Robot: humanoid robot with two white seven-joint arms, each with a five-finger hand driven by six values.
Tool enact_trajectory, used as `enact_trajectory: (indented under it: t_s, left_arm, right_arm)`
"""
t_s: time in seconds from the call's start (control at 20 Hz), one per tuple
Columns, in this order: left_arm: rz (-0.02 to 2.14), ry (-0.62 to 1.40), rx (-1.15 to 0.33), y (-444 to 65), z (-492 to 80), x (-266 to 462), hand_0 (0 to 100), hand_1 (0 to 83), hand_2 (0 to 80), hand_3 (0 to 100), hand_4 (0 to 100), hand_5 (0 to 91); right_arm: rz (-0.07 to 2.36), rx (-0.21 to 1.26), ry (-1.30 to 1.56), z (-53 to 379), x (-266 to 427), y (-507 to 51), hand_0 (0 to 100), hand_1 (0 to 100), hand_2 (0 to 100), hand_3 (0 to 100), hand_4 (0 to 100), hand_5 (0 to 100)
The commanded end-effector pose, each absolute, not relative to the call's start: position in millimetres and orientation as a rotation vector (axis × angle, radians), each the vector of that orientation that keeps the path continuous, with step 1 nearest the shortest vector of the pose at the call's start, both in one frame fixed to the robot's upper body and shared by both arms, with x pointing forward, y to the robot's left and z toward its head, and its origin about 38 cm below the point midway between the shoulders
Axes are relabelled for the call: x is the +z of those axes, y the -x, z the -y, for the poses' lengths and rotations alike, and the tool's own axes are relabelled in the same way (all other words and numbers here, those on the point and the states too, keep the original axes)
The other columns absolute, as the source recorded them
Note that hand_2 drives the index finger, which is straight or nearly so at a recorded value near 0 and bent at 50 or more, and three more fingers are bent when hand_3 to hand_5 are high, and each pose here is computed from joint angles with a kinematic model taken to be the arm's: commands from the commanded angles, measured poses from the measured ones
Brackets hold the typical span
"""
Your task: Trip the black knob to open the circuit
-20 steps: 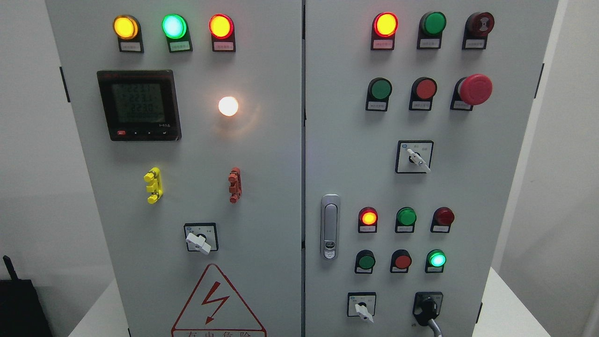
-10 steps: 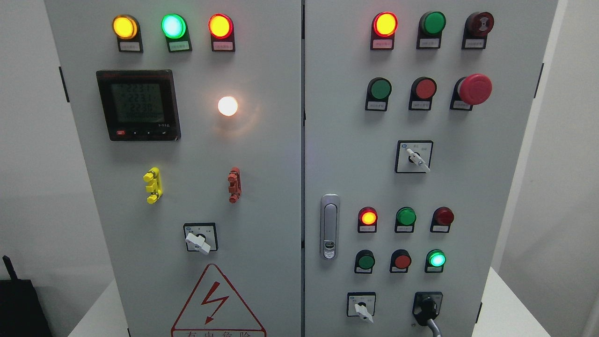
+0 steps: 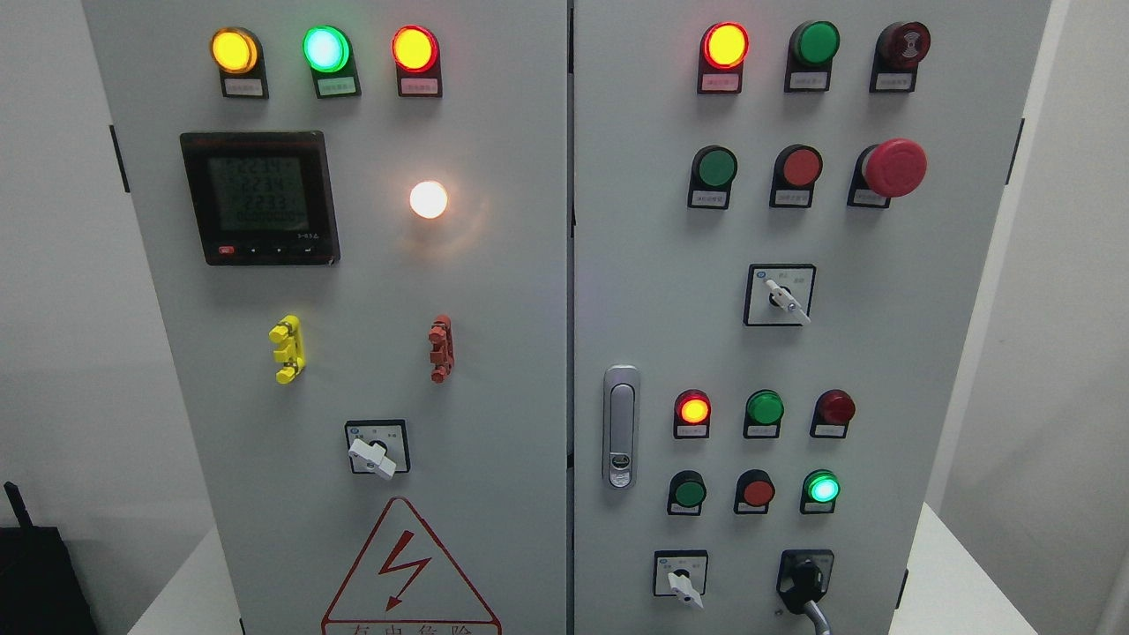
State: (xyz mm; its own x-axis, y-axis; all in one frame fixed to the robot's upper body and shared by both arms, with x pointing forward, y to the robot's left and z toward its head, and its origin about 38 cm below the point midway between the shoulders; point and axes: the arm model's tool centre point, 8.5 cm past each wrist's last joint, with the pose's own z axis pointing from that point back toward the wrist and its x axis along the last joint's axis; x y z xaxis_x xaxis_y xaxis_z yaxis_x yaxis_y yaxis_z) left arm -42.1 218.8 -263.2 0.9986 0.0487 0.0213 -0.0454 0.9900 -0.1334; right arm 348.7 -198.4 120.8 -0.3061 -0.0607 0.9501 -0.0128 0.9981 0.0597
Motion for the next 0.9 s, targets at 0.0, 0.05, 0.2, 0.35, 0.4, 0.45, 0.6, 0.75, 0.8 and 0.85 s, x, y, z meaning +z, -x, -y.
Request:
enact_trajectory:
  t_s: [0.0, 0.05, 0.2, 0.35, 0.4, 0.45, 0.6, 0.75, 0.8, 0.85]
  left_arm:
    - [0.019, 0.134, 0.025, 42.6, -218.7, -263.2, 12, 38.9, 0.0, 0, 0, 0.0]
    - [0.019, 0.134, 0.025, 42.6, -218.7, -263.2, 12, 38.9, 0.0, 0, 0, 0.0]
    - [0.021, 0.134, 0.024, 42.5, -218.7, -263.2, 12, 38.9, 0.0, 0, 0, 0.0]
    - [0.021, 0.134, 0.024, 42.5, -218.7, -263.2, 12, 38.9, 0.0, 0, 0, 0.0]
    - [0.019, 0.134, 0.025, 42.6, -218.7, -263.2, 12, 38.9, 0.0, 0, 0, 0.0]
    - [0.021, 0.134, 0.024, 42.5, -218.7, -263.2, 12, 38.9, 0.0, 0, 0, 0.0]
    - [0.021, 0.134, 0.024, 42.5, -218.7, -263.2, 12, 38.9, 0.0, 0, 0, 0.0]
    - [0.021, 0.134, 0.024, 42.5, -218.7, -263.2, 12, 38.9, 0.0, 0, 0, 0.0]
    - [0.019, 0.134, 0.025, 42.6, -218.7, -263.2, 12, 38.9, 0.0, 0, 0, 0.0]
    - [0.019, 0.134, 0.025, 42.6, -218.7, -263.2, 12, 38.9, 0.0, 0, 0, 0.0]
  right_arm:
    - [1.887, -0.046, -0.058, 196.7, 121.8, -348.5, 0, 0, 0, 100, 100, 100]
    - [1.887, -0.046, -0.058, 196.7, 121.8, -348.5, 0, 0, 0, 100, 100, 100]
    - [1.889, -0.047, -0.059, 196.8, 121.9, -348.4, 0, 0, 0, 100, 100, 100]
    - [1.889, -0.047, -0.059, 196.8, 121.9, -348.4, 0, 0, 0, 100, 100, 100]
    - [1.889, -0.047, -0.059, 196.8, 121.9, -348.4, 0, 0, 0, 100, 100, 100]
    - [1.889, -0.047, -0.059, 196.8, 121.9, -348.4, 0, 0, 0, 100, 100, 100]
    - [1.889, -0.047, -0.059, 196.8, 121.9, -348.4, 0, 0, 0, 100, 100, 100]
    - [1.887, -0.047, -0.059, 196.8, 121.7, -348.5, 0, 0, 0, 100, 100, 100]
    - [1.887, -0.047, -0.059, 196.8, 121.7, -348.5, 0, 0, 0, 100, 100, 100]
    - [1.887, -0.047, -0.059, 196.8, 121.7, -348.5, 0, 0, 0, 100, 100, 100]
